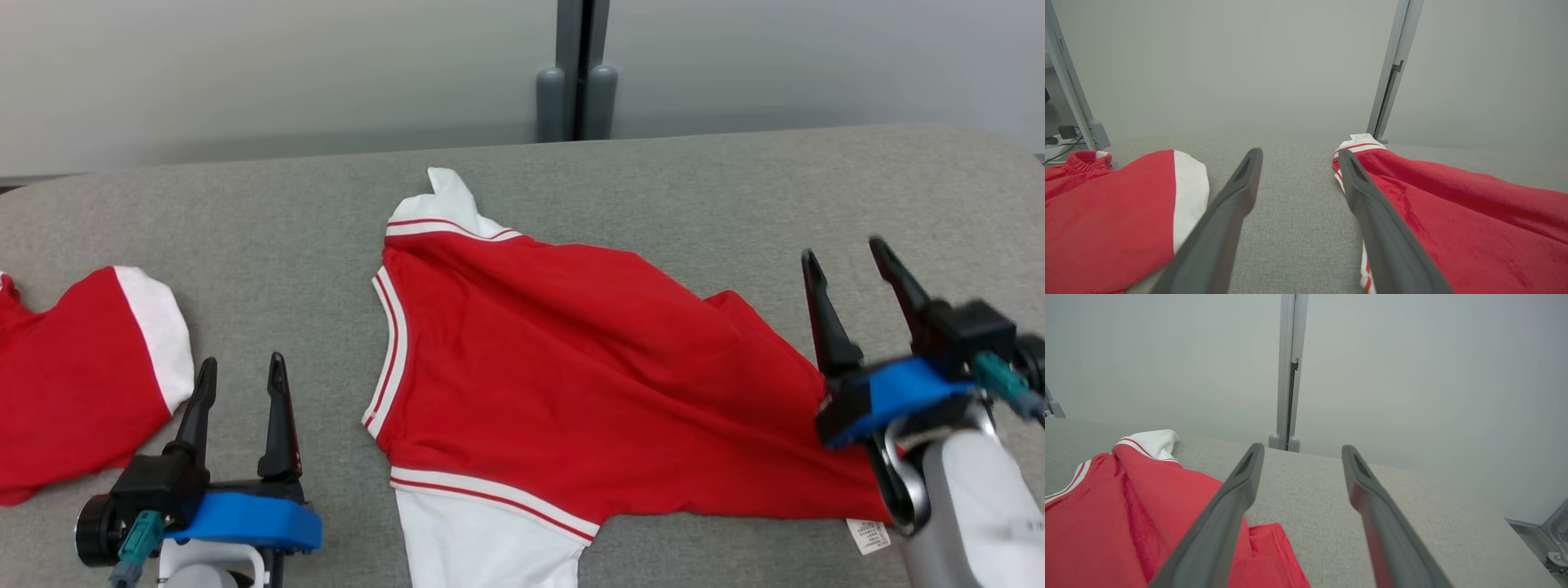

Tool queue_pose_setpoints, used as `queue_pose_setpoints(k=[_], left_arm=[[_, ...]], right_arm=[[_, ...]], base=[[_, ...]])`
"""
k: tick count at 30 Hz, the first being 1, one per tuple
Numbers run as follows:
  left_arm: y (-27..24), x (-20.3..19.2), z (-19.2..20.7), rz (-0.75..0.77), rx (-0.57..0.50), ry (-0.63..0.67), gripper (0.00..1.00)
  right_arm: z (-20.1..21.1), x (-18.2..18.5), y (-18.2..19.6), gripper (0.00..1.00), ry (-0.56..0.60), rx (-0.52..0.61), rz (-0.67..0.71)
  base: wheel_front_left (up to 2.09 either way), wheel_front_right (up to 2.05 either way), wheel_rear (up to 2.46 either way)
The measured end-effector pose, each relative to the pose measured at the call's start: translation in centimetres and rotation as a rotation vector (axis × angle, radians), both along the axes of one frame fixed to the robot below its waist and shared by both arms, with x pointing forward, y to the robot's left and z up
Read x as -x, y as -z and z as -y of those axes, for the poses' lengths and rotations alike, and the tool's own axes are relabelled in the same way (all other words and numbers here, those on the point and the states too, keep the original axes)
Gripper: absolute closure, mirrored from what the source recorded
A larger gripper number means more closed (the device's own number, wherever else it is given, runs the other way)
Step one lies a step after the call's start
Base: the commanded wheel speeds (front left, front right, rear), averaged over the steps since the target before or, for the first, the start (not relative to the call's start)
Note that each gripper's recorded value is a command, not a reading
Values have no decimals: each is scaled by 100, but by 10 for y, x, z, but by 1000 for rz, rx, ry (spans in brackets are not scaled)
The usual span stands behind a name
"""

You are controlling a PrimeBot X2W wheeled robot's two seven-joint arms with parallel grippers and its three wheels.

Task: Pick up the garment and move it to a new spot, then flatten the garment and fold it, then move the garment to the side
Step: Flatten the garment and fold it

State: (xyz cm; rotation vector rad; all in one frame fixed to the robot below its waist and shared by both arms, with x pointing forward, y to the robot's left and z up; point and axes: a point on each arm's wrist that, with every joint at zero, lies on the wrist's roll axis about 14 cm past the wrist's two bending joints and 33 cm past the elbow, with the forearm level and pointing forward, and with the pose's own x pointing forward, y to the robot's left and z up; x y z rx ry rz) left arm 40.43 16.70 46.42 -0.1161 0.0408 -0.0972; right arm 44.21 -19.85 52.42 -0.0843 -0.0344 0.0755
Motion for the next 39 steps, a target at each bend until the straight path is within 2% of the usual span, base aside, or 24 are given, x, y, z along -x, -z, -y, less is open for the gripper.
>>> queue_pose_setpoints(k=[3, 7, 13, 18, 25, 31, 32, 36, 39], left_arm=[[-2, -3, -2, 6, 0, -4, 0], [-3, -4, -9, 10, -3, -25, 0], [-1, -1, -21, 1, -2, -61, 0], [6, 1, -28, -21, 1, -80, 0], [10, -1, -31, -31, 1, -91, 0], [11, -3, -29, -33, 1, -84, 0], [10, -5, -28, -30, 1, -81, 0], [6, -6, -28, -19, 0, -78, 0], [3, -5, -26, -10, 0, -72, 0]], right_arm=[[-16, -26, -15, 0, -61, 37, 16], [-34, -53, -16, 0, -117, 80, -20], [-36, -72, 28, 0, -135, 138, -205], [-33, -70, 77, 0, -139, 160, -372], [-26, -49, 137, 0, -130, 167, -584], [-31, -39, 157, 0, -141, 159, -659], [-36, -38, 159, 100, -148, 148, -667], [-45, -41, 150, 100, -169, 131, -621], [-42, -51, 128, 100, -164, 121, -532]], base=[[0, 0, 0], [0, 0, 0], [0, 0, 0], [0, 0, 0], [0, 0, 0], [0, 0, 0], [0, 0, 0], [0, 0, 0], [0, 0, 0]])
